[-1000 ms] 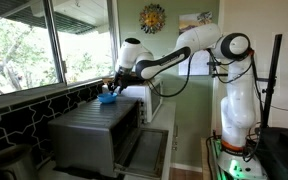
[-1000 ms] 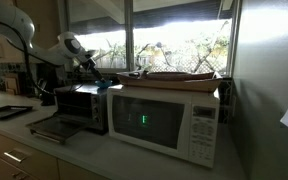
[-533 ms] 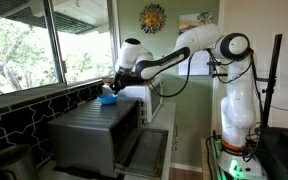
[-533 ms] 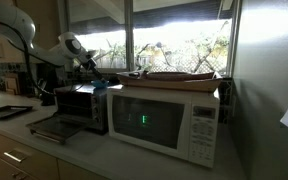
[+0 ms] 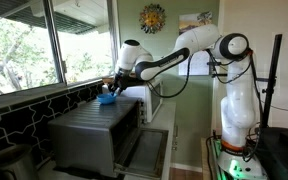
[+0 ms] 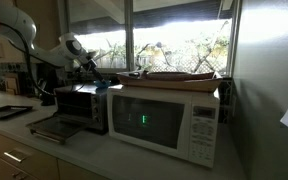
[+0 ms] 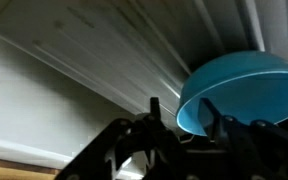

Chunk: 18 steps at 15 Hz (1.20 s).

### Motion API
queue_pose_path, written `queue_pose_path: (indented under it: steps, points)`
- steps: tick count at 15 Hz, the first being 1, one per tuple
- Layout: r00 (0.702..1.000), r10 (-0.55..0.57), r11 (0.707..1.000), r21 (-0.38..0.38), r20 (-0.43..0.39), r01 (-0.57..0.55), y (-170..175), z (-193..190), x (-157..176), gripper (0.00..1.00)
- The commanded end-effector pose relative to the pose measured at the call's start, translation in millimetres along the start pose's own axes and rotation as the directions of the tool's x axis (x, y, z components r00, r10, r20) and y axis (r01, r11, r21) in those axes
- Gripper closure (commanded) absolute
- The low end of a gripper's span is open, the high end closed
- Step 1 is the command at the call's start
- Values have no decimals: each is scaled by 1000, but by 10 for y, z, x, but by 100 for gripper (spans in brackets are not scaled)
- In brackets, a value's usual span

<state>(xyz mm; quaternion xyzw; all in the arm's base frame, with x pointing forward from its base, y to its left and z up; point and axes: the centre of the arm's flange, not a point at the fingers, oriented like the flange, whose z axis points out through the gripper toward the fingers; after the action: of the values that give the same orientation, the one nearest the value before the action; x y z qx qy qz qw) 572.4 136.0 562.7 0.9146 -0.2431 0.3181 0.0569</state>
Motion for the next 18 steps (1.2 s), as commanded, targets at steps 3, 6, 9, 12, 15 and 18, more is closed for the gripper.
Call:
queue_pose_path:
  steps: [3, 6, 9, 12, 15, 18]
  points:
    - [987, -158, 981, -112, -16, 156, -142, -113, -128, 99]
    - [962, -270, 949, -177, -40, 259, -258, -326, -177, 98]
    - [915, -401, 893, -240, -41, 381, -405, -649, -245, 98]
    - [860, -511, 814, -330, -13, 479, -610, -957, -428, 98]
    - [790, -614, 718, -415, 0, 558, -821, -1197, -635, 98]
    - [706, -708, 610, -495, 12, 619, -1031, -1264, -864, 98]
